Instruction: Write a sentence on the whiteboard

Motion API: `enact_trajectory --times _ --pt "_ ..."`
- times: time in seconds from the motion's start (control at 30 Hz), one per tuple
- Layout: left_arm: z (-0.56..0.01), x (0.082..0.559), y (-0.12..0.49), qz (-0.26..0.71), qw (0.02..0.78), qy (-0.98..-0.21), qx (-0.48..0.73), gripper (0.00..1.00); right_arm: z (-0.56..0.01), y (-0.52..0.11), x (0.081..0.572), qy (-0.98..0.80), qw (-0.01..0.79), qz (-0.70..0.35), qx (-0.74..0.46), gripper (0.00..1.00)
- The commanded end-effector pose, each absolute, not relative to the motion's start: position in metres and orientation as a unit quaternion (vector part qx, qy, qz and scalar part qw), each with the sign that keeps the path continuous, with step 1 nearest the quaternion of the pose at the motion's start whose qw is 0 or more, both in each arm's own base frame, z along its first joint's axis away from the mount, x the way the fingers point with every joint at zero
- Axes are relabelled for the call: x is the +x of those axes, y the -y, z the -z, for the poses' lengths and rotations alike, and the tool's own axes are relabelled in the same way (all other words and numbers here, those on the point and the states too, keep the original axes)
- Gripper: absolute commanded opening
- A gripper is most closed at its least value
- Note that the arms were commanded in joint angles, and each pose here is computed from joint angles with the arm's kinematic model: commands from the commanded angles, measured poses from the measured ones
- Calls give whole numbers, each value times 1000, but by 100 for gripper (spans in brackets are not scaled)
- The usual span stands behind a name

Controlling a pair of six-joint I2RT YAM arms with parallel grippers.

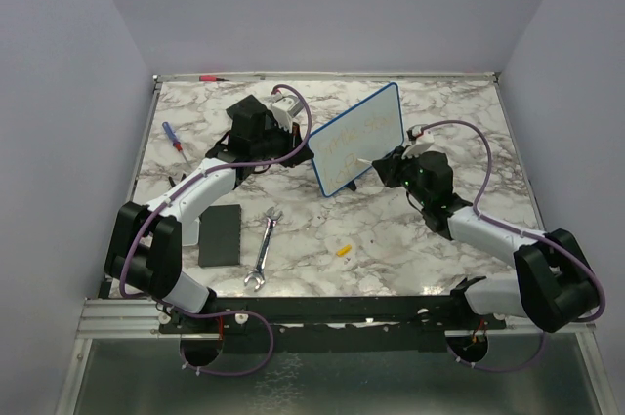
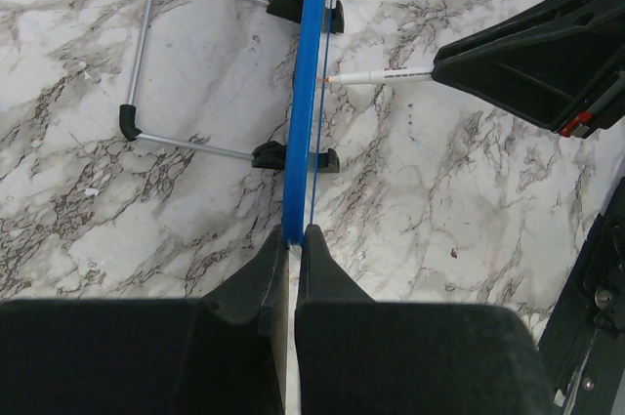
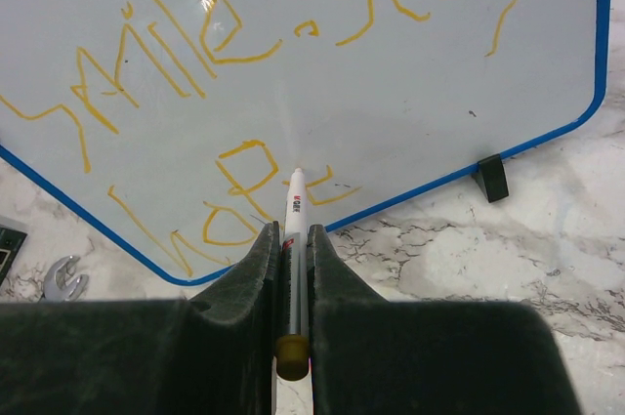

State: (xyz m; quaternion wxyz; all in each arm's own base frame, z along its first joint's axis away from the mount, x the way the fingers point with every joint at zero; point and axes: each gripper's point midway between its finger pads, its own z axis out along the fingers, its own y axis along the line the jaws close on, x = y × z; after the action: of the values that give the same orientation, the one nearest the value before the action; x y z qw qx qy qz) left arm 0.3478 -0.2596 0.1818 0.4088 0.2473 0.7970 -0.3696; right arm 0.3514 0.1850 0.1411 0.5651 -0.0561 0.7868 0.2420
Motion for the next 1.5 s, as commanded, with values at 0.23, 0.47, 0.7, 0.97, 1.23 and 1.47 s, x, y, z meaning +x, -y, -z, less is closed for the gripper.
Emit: enact_trajectory --times 0.23,0.47,0.7,0.97,1.23,1.47 --pt "-173 340 261 365 389 -807 254 0 -146 -190 358 -783 569 -247 -52 1" --pt "-174 340 261 365 390 -806 253 0 -152 -185 359 -777 578 -245 -37 1" --pt "-174 340 261 365 391 -806 254 0 -151 -175 361 -780 584 -225 -10 1" --pt "-175 340 261 365 391 -806 254 0 -147 -172 363 -783 582 -218 1 1" --pt "-174 340 261 365 391 -806 254 0 -140 -173 363 -790 575 -215 -10 1" --pt "-175 340 260 365 392 -805 254 0 -129 -175 361 -798 562 -216 -16 1"
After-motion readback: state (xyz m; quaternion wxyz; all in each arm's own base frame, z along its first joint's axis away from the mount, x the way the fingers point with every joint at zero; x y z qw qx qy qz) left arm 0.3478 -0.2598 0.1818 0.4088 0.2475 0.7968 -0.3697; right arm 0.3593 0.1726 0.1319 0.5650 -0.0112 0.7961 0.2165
